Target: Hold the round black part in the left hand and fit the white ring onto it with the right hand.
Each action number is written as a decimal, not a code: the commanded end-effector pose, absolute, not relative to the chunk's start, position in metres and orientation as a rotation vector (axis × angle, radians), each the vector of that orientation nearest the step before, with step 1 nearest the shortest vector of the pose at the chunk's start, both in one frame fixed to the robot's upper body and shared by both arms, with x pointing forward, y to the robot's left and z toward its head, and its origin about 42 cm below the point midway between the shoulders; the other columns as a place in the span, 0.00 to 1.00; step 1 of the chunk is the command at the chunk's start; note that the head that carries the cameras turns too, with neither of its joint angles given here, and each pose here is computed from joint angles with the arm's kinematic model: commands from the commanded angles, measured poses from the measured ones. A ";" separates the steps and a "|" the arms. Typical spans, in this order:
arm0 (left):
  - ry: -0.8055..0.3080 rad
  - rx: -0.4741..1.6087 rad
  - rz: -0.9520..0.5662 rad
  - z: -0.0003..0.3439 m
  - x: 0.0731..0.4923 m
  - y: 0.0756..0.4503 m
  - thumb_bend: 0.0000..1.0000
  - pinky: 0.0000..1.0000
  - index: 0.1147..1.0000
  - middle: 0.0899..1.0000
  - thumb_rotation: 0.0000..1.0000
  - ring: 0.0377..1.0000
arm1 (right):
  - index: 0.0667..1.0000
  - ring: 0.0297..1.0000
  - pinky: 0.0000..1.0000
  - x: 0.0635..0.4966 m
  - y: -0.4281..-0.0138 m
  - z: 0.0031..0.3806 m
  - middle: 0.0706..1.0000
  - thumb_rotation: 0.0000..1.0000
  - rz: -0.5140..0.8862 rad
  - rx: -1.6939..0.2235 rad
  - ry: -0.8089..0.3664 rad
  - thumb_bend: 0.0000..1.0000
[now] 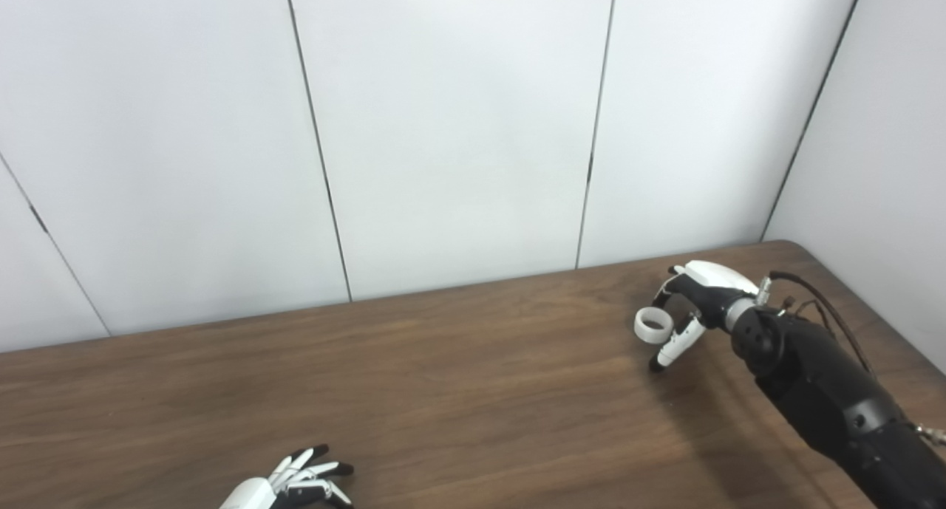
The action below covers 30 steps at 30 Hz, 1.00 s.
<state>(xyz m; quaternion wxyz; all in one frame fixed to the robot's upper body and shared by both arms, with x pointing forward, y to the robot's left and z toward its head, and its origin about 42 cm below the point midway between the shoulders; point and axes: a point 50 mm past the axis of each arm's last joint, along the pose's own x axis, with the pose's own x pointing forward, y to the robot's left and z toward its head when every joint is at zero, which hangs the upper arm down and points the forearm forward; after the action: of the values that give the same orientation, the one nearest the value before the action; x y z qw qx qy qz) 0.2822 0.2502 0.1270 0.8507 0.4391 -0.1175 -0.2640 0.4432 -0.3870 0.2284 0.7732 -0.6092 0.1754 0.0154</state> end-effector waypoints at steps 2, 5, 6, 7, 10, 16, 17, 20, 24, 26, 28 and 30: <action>-0.222 0.953 -0.595 0.125 0.279 0.254 0.52 1.00 0.41 0.83 0.04 0.97 | 0.64 1.00 0.99 0.440 -0.404 0.235 0.99 0.18 0.006 -1.364 0.380 0.84; -0.223 0.953 -0.596 0.125 0.280 0.254 0.52 1.00 0.41 0.83 0.04 0.97 | 0.59 1.00 0.97 0.440 -0.405 0.233 0.97 0.11 0.002 -1.371 0.362 0.82; -0.224 0.953 -0.597 0.125 0.280 0.254 0.52 1.00 0.41 0.83 0.04 0.97 | 0.57 1.00 0.97 0.440 -0.405 0.233 0.96 0.09 0.002 -1.372 0.357 0.81; -0.225 0.954 -0.598 0.125 0.280 0.254 0.52 1.00 0.41 0.83 0.04 0.97 | 0.56 1.00 0.97 0.441 -0.404 0.233 0.95 0.07 0.001 -1.379 0.349 0.81; -0.223 0.953 -0.600 0.126 0.280 0.254 0.52 1.00 0.41 0.83 0.04 0.97 | 0.46 1.00 0.96 0.441 -0.404 0.233 0.93 0.12 0.001 -1.403 0.322 0.55; -0.219 0.954 -0.598 0.126 0.280 0.253 0.52 1.00 0.41 0.83 0.04 0.97 | 0.45 1.00 0.94 0.441 -0.405 0.232 0.90 0.12 -0.013 -1.410 0.279 0.52; -0.219 0.954 -0.598 0.126 0.280 0.253 0.52 1.00 0.41 0.83 0.04 0.97 | 0.44 0.99 0.93 0.441 -0.405 0.232 0.89 0.12 -0.016 -1.412 0.270 0.52; -0.217 0.952 -0.597 0.126 0.281 0.253 0.52 1.00 0.41 0.83 0.04 0.97 | 0.44 0.98 0.92 0.442 -0.404 0.232 0.88 0.12 -0.017 -1.418 0.257 0.52; -0.220 0.951 -0.596 0.125 0.281 0.253 0.52 1.00 0.41 0.82 0.04 0.97 | 0.44 0.98 0.91 0.442 -0.403 0.231 0.88 0.12 -0.015 -1.421 0.250 0.52; -0.218 0.950 -0.596 0.125 0.281 0.253 0.52 1.00 0.41 0.83 0.04 0.97 | 0.44 0.97 0.91 0.442 -0.403 0.231 0.87 0.12 -0.014 -1.428 0.245 0.52; -0.218 0.949 -0.596 0.125 0.281 0.253 0.52 1.00 0.41 0.83 0.04 0.97 | 0.44 0.97 0.90 0.442 -0.403 0.232 0.87 0.12 -0.014 -1.432 0.238 0.52; -0.220 0.951 -0.596 0.125 0.281 0.252 0.52 1.00 0.41 0.82 0.04 0.97 | 0.44 0.97 0.90 0.442 -0.403 0.233 0.87 0.12 -0.014 -1.430 0.234 0.52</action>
<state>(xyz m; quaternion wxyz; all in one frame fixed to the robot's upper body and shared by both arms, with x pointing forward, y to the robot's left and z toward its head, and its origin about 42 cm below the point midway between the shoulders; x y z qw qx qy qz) 0.2830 0.2507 0.1275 0.8498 0.4397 -0.1144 -0.2673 0.4422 -0.3875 0.2242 0.7679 -0.6317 0.1050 0.0147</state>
